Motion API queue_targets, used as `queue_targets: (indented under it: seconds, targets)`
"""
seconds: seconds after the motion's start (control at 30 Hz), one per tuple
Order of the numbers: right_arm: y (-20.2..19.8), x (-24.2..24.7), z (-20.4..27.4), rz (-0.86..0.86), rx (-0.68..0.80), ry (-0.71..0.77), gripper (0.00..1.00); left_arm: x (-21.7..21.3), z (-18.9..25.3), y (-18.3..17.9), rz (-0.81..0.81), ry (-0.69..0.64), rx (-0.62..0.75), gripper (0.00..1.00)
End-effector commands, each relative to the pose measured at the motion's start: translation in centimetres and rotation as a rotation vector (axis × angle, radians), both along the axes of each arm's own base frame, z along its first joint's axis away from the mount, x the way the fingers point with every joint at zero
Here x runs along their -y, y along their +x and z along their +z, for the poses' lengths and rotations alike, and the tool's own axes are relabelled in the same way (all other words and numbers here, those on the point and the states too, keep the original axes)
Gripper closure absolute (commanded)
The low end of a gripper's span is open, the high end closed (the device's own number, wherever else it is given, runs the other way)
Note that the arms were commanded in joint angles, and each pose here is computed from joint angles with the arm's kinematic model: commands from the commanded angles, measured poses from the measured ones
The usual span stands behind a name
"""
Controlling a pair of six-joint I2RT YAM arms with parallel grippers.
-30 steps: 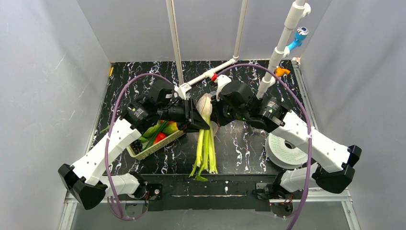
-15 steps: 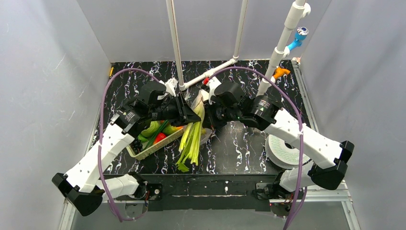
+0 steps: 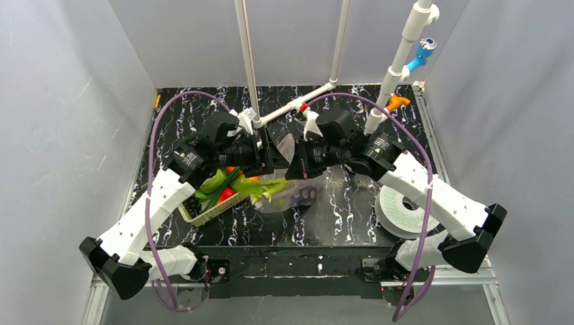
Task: Place the food in the zip-top bag and seal the zipper
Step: Place the fake vegetable in the zipper food storage bag, then adjust the fake vegetable in the zipper food storage bag.
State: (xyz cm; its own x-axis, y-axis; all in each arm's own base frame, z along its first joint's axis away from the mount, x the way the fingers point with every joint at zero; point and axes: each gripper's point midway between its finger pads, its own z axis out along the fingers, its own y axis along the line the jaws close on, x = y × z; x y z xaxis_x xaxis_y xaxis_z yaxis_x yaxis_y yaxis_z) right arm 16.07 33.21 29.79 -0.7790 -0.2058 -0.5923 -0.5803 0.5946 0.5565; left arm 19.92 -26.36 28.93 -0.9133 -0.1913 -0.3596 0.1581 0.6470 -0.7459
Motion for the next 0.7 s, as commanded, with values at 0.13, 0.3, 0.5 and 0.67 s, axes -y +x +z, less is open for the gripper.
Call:
queue_targets:
  seconds: [0.13,0.3,0.5,0.67]
  targets:
    - [-0.1,-1.3,2.7,0.038,-0.044,0.168,0.99,-2.4,4.0,-4.6,-0.184,-0.019,0.204,0.28]
    - [-0.1,-1.6,2.2,0.047,-0.060,0.163,0.99,-3.6,3.9,-6.2,-0.287,0.035,0.283,0.29]
    - [0.2,-1.3,2.2,0.038,-0.043,0.157,0.99,-4.6,2.0,-8.9,-0.437,0.085,0.325,0.31]
    - [0.2,-1.5,2.2,0.049,-0.042,0.156,0.99,-4.6,0.0,-10.0,-0.507,0.128,0.356,0.32]
